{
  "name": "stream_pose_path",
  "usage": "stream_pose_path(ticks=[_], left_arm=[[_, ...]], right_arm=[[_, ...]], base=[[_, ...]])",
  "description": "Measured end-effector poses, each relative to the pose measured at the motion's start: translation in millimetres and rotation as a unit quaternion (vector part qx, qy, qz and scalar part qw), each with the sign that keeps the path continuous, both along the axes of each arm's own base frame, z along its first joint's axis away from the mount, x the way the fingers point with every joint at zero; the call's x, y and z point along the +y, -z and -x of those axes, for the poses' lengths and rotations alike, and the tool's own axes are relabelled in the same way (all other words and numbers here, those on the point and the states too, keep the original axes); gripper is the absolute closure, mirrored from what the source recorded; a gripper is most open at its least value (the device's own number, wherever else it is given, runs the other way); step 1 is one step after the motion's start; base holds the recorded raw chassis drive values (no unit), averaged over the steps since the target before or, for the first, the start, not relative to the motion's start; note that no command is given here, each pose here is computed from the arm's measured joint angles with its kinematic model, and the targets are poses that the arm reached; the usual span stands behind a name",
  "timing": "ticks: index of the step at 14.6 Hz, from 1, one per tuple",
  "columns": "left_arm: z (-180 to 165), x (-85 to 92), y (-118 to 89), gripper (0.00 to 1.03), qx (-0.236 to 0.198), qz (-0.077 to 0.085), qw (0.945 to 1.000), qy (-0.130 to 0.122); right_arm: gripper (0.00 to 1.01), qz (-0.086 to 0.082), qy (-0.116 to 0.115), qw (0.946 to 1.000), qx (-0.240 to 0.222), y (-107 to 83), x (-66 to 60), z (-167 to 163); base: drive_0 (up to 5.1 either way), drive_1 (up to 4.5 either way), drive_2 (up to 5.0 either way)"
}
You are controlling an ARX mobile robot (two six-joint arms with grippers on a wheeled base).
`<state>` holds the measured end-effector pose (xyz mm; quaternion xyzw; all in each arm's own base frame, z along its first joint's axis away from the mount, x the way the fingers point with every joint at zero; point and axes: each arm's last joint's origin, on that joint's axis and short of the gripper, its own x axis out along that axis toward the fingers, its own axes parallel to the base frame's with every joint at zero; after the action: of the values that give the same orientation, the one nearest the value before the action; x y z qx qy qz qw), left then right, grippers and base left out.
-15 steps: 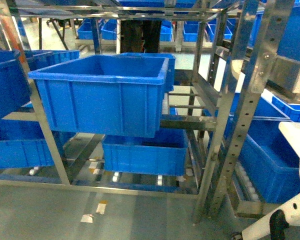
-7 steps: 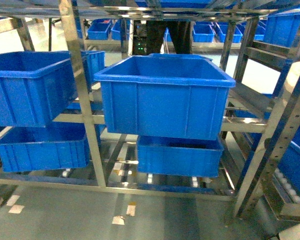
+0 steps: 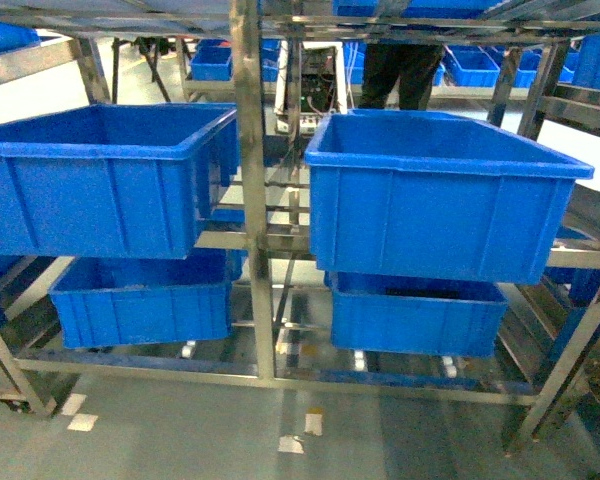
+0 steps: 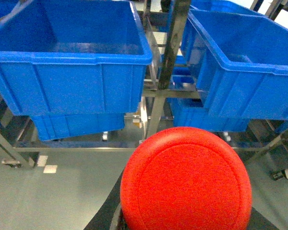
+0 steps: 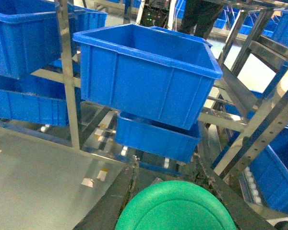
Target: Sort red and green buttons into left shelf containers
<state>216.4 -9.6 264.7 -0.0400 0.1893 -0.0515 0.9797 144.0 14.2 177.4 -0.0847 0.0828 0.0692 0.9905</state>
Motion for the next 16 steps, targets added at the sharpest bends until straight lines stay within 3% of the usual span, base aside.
stream_pose_path(ticks=[5, 7, 16], left_arm=[[-0.2, 1.8, -0.3, 0.79, -0.002, -0.001, 1.0, -0.007], [0.9, -0.6, -2.0, 0.79, -0.007, 0.001, 1.0, 0.003], [0.5, -0.5, -1.1, 0.79, -0.004, 0.001, 1.0, 0.002]], right_arm=[[0.71, 0.0, -0.003, 1.0, 0.001, 0.3, 0.2, 0.0], [0.71, -0.001, -0.003, 1.0, -0.007, -1.6, 0.2, 0.6], [0.71, -0.001, -0.003, 1.0, -0.001, -0.1, 0.2, 0.0]], base=[[-1.6, 0.77, 0.8], [0.0, 4.38, -4.3], [-0.1, 4.25, -4.4]])
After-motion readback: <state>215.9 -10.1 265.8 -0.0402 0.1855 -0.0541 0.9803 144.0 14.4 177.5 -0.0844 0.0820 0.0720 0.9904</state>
